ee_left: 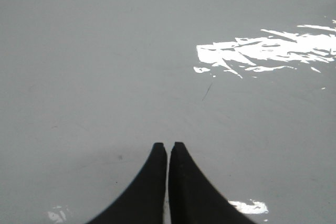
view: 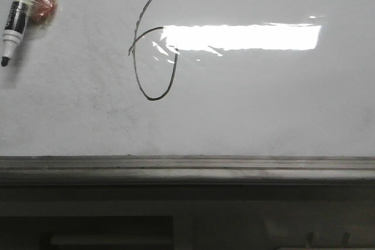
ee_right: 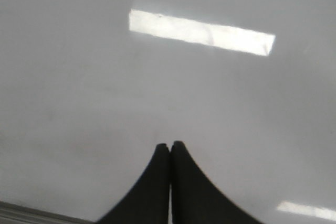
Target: Write number 6 on whiteboard
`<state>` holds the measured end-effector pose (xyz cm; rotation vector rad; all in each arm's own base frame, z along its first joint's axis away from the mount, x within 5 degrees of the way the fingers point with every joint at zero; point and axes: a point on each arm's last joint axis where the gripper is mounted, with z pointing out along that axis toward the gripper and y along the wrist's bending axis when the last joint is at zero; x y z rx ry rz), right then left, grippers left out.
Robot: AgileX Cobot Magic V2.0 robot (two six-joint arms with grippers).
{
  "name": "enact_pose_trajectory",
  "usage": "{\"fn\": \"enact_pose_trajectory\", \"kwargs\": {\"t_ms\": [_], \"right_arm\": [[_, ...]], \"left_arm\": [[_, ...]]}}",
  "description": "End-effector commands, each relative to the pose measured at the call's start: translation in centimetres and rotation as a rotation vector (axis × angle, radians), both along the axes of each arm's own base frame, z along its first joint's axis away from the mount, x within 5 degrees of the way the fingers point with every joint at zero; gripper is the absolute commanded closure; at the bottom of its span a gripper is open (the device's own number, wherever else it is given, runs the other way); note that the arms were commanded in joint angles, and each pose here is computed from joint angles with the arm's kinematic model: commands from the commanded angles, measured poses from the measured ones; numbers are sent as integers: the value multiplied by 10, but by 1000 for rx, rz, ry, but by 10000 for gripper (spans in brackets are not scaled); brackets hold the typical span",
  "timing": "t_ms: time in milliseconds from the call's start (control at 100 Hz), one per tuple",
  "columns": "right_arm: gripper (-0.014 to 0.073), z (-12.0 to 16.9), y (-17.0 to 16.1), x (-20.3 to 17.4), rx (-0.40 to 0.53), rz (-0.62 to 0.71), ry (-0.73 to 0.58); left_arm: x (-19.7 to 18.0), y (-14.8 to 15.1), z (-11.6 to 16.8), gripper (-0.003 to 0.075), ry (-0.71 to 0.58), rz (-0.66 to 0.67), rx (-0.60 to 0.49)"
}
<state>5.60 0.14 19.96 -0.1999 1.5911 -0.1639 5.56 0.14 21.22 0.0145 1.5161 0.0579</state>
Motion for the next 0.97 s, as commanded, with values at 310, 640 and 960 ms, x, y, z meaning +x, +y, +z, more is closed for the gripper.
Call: {"fn": "enact_pose_trajectory", "kwargs": {"t_ms": [310, 640, 960], "right_arm": [[660, 2, -1, 0, -42, -17, -88], [660, 2, -1, 0, -42, -17, -90], [660, 2, -1, 0, -42, -17, -90]], "left_arm": [[-1, 1, -9, 740, -50, 7, -14], [-1, 1, -9, 740, -50, 7, -14], [-1, 1, -9, 740, -50, 7, -14]]}}
